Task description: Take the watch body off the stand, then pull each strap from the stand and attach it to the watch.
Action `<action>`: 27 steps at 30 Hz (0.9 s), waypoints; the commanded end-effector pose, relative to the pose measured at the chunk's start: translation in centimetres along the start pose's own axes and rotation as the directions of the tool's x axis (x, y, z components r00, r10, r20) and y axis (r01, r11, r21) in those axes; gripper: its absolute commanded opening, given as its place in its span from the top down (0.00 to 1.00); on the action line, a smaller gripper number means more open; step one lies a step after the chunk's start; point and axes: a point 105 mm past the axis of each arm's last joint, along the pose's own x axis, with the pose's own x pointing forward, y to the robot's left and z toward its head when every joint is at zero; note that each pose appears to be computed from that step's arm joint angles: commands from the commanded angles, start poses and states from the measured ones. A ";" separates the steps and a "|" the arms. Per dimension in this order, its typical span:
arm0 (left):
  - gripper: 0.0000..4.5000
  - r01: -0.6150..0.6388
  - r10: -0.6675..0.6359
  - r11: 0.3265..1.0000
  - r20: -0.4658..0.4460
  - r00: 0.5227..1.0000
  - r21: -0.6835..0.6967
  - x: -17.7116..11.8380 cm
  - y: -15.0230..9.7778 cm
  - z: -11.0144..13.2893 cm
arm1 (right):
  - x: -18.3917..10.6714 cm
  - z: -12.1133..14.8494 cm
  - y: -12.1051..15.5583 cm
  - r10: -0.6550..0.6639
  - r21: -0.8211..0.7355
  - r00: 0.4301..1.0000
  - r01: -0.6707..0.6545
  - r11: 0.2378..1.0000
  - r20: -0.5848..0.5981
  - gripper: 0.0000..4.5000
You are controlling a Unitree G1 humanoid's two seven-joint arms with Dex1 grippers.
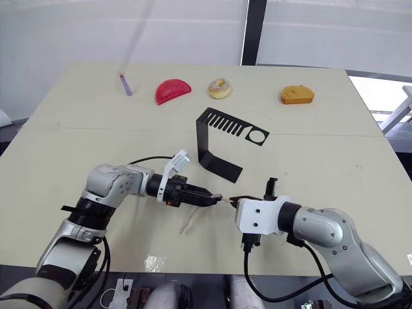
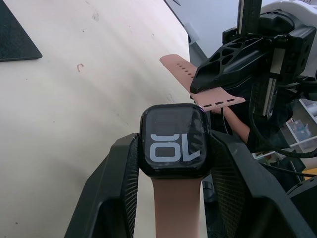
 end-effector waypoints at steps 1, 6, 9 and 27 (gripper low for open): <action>0.65 0.028 -0.029 0.998 0.026 0.999 0.054 0.0 -1.0 1.3 | -0.3 1.1 -0.6 -0.023 -0.028 0.999 0.024 0.999 0.030 1.00; 0.65 0.032 -0.033 0.998 0.030 0.999 0.053 0.1 -1.1 1.3 | -0.2 1.3 -0.8 -0.019 -0.031 0.999 0.020 0.999 0.032 1.00; 0.65 0.033 -0.035 0.998 0.033 0.999 0.052 0.2 -1.2 1.4 | -0.2 1.3 -0.8 -0.013 -0.035 0.999 0.014 0.999 0.031 1.00; 0.65 0.043 -0.046 0.997 0.053 0.998 0.057 0.9 -1.6 1.8 | -0.2 1.2 -0.7 0.008 -0.033 1.000 -0.007 0.999 0.015 1.00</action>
